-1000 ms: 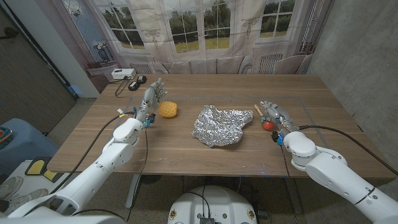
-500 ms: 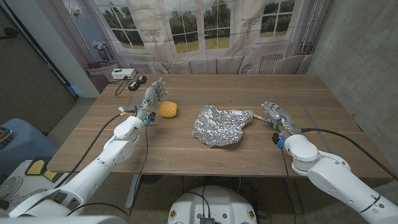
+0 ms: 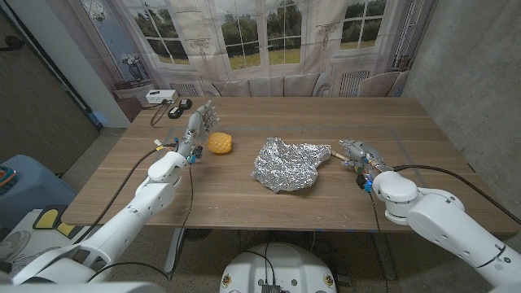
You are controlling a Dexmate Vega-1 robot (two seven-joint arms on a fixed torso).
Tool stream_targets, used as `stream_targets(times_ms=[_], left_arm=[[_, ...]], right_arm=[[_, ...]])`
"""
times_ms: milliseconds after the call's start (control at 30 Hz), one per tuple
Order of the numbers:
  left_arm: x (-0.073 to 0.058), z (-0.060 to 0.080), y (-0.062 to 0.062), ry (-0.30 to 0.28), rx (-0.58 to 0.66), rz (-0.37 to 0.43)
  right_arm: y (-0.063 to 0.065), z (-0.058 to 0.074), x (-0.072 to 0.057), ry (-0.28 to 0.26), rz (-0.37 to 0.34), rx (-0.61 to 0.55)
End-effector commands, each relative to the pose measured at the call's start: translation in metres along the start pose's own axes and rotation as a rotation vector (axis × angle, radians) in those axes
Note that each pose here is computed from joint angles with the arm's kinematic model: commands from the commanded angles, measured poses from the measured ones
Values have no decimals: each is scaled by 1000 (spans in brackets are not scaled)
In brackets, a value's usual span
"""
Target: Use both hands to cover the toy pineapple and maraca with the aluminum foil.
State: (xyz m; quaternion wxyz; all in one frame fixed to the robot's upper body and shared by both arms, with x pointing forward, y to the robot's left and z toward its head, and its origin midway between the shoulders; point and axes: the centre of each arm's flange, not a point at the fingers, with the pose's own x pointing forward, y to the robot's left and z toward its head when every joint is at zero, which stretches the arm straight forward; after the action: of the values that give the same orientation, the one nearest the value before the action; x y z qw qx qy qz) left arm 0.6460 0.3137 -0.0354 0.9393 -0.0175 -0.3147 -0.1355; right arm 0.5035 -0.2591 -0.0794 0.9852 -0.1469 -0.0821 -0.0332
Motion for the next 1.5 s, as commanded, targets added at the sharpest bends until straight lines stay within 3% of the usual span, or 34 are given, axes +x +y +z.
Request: stream_targets(times_ms=[33,267,667,1167,1500], left_arm=[[-6,1,7,-2,0,18],[-6,2,7,-7,-1,20],[-12,11,7,-33,11,24],[-19,14,8,-47,12,28],[-18,17,8,-56,13,25]], right_arm=[[8,1,8,78,102,-28],[10,2,14,131,156,-62],[11,12,32,177,190,-109],[7,32,42,243,149,-206],[14,37,57,295,162,-263]])
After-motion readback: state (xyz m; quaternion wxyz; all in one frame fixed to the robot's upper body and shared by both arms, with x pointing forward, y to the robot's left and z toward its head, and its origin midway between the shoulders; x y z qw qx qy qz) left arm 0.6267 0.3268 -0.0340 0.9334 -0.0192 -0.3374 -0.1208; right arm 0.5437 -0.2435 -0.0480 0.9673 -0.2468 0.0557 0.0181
